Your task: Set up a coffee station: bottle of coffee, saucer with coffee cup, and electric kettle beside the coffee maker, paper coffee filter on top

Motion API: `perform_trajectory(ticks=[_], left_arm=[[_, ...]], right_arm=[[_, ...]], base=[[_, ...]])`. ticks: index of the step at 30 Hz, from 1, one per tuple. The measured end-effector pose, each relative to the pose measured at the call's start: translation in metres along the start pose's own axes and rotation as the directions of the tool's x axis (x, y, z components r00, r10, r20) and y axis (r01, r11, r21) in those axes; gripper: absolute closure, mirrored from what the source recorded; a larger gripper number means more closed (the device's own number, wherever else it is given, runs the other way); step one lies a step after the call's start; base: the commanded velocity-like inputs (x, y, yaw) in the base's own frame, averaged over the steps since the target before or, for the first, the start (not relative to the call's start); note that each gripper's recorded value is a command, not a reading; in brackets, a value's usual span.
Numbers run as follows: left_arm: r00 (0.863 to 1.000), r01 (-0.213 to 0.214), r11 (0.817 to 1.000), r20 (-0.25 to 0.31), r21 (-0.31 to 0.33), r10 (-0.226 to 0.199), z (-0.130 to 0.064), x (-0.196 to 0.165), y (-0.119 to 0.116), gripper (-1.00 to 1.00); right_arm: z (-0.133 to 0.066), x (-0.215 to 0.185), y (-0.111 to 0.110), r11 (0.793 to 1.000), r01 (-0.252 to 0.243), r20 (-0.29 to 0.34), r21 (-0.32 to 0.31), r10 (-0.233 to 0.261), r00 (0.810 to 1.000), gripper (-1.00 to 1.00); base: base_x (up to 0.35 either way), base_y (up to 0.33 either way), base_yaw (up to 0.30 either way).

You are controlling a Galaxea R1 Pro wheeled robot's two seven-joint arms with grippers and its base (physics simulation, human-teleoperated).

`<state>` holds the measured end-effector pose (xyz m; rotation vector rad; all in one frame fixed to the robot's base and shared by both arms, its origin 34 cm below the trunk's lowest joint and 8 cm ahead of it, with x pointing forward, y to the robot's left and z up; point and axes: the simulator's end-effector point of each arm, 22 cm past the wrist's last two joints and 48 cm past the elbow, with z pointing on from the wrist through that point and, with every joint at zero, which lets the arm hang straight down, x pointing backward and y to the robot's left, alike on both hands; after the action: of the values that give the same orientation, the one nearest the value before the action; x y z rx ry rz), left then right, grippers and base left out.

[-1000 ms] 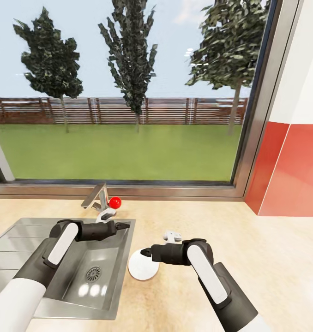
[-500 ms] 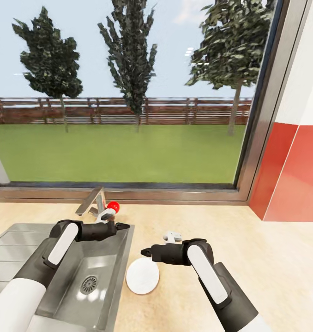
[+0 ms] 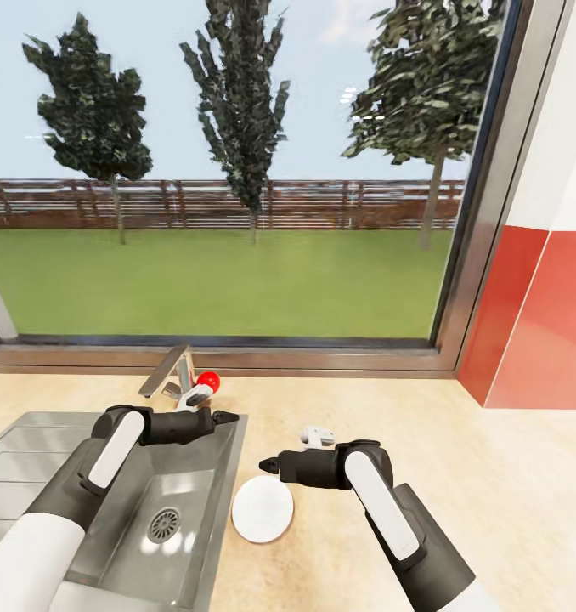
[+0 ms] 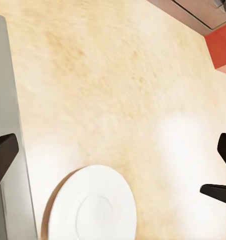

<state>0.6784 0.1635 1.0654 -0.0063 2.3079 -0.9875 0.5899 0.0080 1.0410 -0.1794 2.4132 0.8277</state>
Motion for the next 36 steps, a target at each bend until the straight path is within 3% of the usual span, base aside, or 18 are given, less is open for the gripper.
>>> perform_trajectory(ticks=[36], left_arm=[[1.000, 0.003, 1.000, -0.002, -0.002, -0.003, 0.0003, 0.0016, 0.0014, -1.00]], right_arm=[[0.0000, -0.0002, 0.0004, 1.000, 0.000, 0.001, -0.001, 0.000, 1.000, -1.00]], base=[[0.000, 0.000, 0.000]])
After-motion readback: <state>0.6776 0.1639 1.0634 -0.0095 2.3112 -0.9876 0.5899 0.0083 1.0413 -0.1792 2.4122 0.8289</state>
